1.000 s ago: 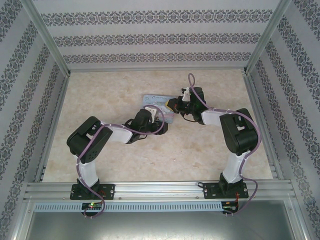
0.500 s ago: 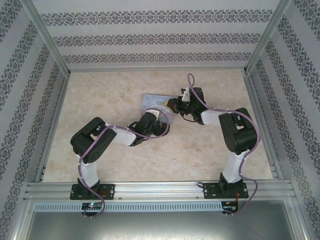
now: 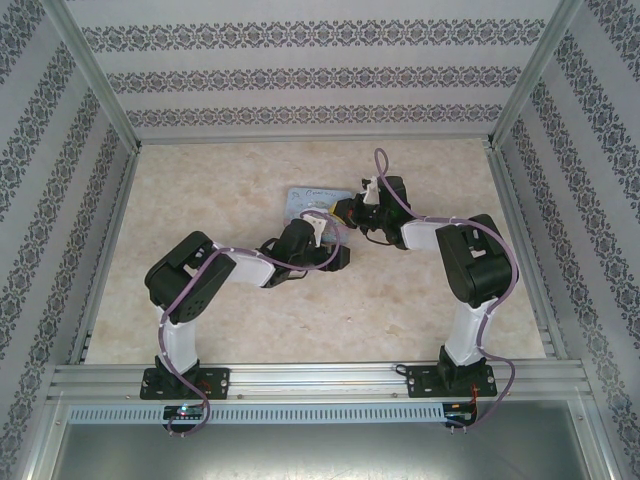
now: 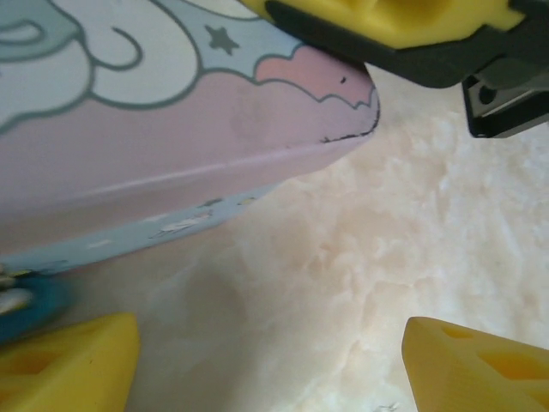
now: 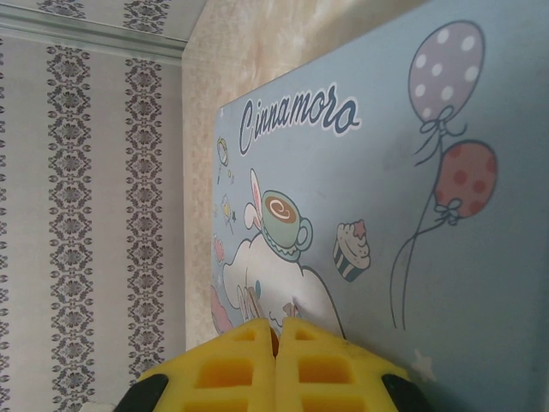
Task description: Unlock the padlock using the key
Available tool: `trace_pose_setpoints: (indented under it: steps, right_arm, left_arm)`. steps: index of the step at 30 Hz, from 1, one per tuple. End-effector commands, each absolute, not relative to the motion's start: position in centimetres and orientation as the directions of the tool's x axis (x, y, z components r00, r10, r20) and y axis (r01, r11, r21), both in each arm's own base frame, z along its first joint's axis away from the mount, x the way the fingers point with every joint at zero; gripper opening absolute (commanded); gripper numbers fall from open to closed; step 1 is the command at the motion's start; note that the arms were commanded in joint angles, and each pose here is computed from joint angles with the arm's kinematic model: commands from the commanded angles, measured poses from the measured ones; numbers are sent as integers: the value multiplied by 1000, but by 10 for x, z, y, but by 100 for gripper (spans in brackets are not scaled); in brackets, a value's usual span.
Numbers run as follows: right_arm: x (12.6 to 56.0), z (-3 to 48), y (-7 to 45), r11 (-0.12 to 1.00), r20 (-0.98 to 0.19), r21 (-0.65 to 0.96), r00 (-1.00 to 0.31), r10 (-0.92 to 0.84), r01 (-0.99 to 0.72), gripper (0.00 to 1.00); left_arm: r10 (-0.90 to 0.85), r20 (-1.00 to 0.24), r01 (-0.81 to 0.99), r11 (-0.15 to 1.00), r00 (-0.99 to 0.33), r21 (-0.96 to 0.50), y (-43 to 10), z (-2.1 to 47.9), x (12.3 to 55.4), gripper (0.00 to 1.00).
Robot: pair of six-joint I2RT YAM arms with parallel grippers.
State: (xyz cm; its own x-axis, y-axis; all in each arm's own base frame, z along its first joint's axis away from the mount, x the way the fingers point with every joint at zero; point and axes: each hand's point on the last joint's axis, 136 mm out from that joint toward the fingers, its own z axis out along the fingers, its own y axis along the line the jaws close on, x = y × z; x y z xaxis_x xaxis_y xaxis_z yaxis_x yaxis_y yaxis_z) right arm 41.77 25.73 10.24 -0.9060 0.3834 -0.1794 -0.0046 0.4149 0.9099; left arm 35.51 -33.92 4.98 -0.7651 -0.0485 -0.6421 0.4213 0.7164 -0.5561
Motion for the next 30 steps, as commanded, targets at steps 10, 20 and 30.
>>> trace_pose_setpoints:
  steps: [10,20,30]
  right_arm:
    - [413,80,256,426,-121,903,-917,381,57,0]
    - [415,75,257,420,-109,905,-916,386,69,0]
    - [413,68,254,427,-99,900,-915,392,85,0]
  left_arm:
    - [-209,-591,326,670,-779,-667,-325,58,358,81]
    - [-97,-646,341,785,-757,-517,-298,75,353,82]
    - [-23,-676,345,847,-736,-405,-287,62,367,82]
